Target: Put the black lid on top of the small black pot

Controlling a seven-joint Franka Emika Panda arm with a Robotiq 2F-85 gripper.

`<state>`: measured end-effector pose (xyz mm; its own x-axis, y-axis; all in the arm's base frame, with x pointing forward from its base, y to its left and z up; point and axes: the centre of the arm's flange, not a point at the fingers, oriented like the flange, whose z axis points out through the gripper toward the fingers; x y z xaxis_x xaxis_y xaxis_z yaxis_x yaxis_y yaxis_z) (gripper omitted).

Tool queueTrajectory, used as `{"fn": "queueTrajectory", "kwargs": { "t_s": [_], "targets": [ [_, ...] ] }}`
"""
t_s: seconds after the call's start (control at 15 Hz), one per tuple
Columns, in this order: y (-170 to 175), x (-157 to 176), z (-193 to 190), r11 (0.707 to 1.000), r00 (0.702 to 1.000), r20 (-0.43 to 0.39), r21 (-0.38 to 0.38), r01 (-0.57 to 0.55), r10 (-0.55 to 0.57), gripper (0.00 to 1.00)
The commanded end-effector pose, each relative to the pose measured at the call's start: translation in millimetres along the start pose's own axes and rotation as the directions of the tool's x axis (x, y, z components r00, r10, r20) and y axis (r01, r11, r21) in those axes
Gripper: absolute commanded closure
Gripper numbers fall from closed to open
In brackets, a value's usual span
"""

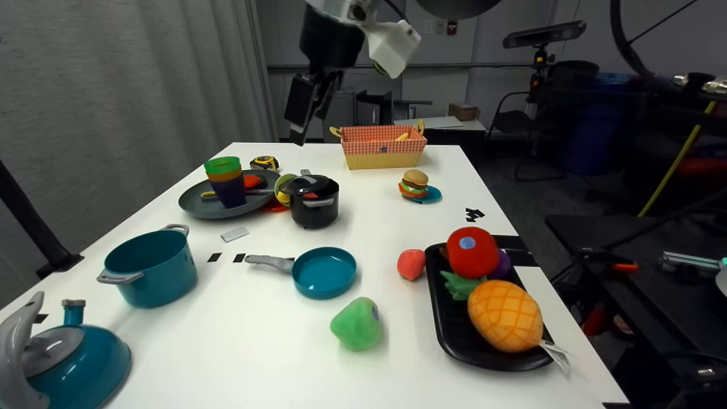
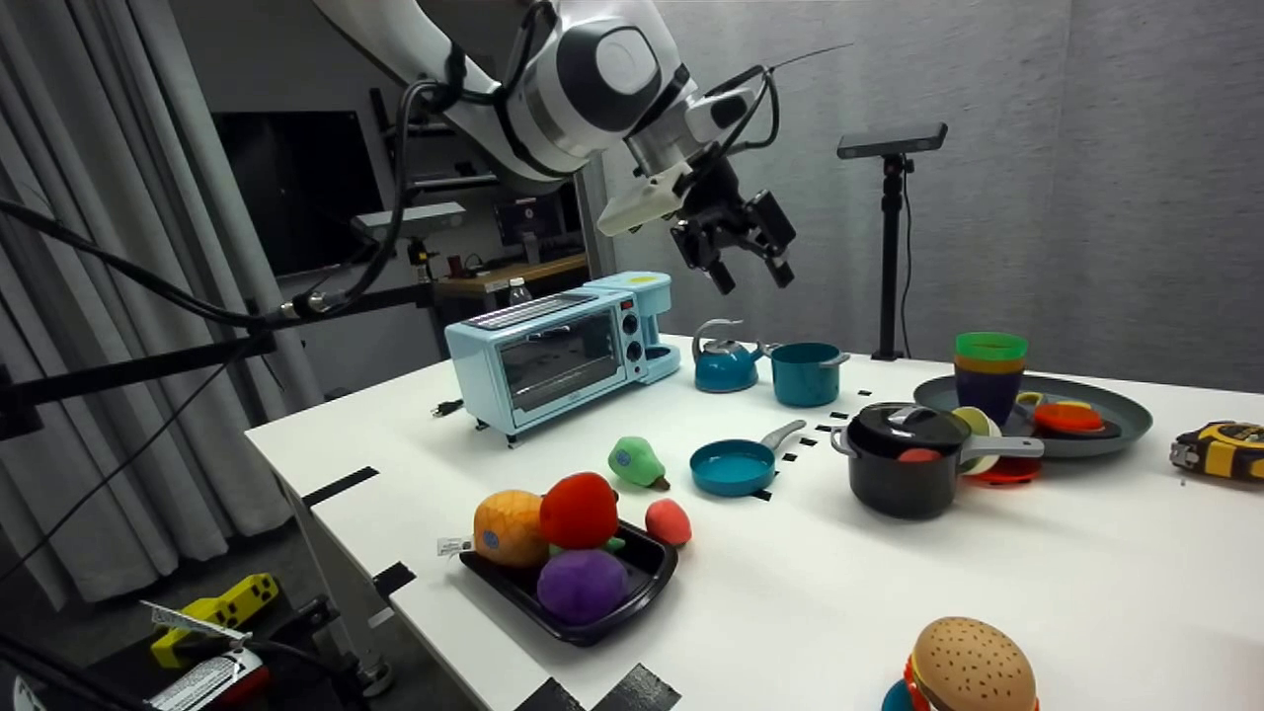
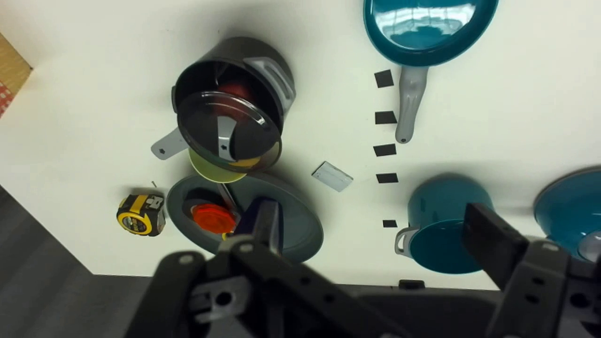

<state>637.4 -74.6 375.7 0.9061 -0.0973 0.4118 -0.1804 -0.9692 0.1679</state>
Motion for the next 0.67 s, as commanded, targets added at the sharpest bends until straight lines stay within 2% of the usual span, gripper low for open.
{"fn": "queueTrajectory", "kwargs": {
  "t_s": [0.0,0.6],
  "targets": [
    [8,-46,-44,0.999,0.999,-0.011,0.023,0.045,-0.045,0.00],
    [8,-78,-77,0.995,0.997,-0.025,0.056,0.079,-0.077,0.00]
  ]
}}
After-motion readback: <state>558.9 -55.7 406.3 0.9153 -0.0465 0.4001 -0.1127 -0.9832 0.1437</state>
